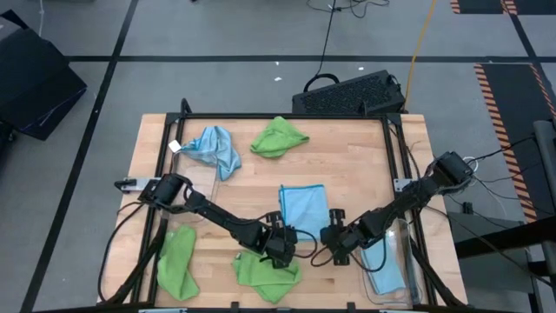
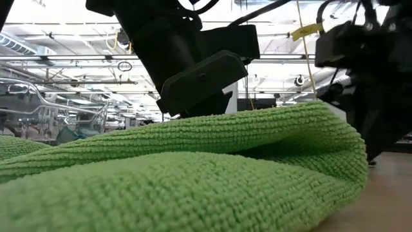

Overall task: Sort microfiber towel by color & place in baskets
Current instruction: Fold the right blue microfiber towel

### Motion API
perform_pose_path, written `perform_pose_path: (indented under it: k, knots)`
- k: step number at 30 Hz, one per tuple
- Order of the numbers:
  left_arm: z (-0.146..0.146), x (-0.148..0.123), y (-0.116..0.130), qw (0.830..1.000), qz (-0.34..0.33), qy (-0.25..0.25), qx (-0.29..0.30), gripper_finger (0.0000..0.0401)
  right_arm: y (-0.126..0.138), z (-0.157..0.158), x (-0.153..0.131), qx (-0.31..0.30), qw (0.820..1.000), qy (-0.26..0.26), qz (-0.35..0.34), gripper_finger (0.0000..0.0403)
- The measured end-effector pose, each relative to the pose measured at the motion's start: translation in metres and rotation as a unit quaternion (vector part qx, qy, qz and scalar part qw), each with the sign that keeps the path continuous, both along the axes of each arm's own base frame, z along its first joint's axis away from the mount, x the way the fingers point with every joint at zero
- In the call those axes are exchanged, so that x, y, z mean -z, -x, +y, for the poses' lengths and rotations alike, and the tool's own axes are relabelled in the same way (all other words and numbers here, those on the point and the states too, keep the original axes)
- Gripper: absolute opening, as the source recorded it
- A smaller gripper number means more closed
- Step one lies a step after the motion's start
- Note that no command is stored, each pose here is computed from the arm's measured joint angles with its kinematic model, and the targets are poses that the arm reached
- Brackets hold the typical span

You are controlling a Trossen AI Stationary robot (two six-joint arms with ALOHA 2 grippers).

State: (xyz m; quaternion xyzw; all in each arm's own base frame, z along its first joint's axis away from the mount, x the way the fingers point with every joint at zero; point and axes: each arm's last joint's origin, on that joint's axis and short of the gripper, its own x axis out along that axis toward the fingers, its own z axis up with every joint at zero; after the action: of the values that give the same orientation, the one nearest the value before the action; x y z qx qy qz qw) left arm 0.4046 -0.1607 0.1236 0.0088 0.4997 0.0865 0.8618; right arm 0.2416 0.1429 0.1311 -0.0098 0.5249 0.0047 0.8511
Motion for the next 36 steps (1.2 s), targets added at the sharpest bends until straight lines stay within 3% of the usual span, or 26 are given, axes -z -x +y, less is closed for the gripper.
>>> perform_pose_path:
  k: [5,10,13,17,25,31,36]
  knots:
    - [0.0,0.0,0.0,1.0,0.001,-0.004,0.009,0.0023,0.001,-0.002,-0.006,0.004,1.0,0.006,-0.007,0.0096]
    - [0.001,0.0,0.0,1.0,0.005,0.003,0.007,0.0007,0.007,-0.006,0.006,0.003,1.0,0.022,-0.005,0.0169]
    - [0.001,0.0,0.0,1.0,0.007,0.003,0.008,0.0013,0.012,-0.009,0.016,0.011,1.0,0.029,0.001,0.0182]
    - [-0.001,0.0,0.001,1.0,0.009,0.002,0.009,0.0007,0.02,-0.015,0.026,0.01,0.999,0.041,0.023,0.0147]
    - [-0.002,0.0,0.002,1.0,0.007,0.015,-0.008,0.0005,0.018,-0.011,0.023,-0.005,0.999,0.011,0.035,0.0013]
    - [-0.015,-0.011,-0.001,0.999,0.012,0.047,0.018,0.0006,0.007,0.002,0.0,-0.042,0.996,-0.072,0.037,0.0015]
    - [-0.035,-0.042,-0.007,0.993,0.009,0.093,0.066,0.0009,0.002,0.012,-0.028,-0.077,0.984,-0.161,0.03,0.0011]
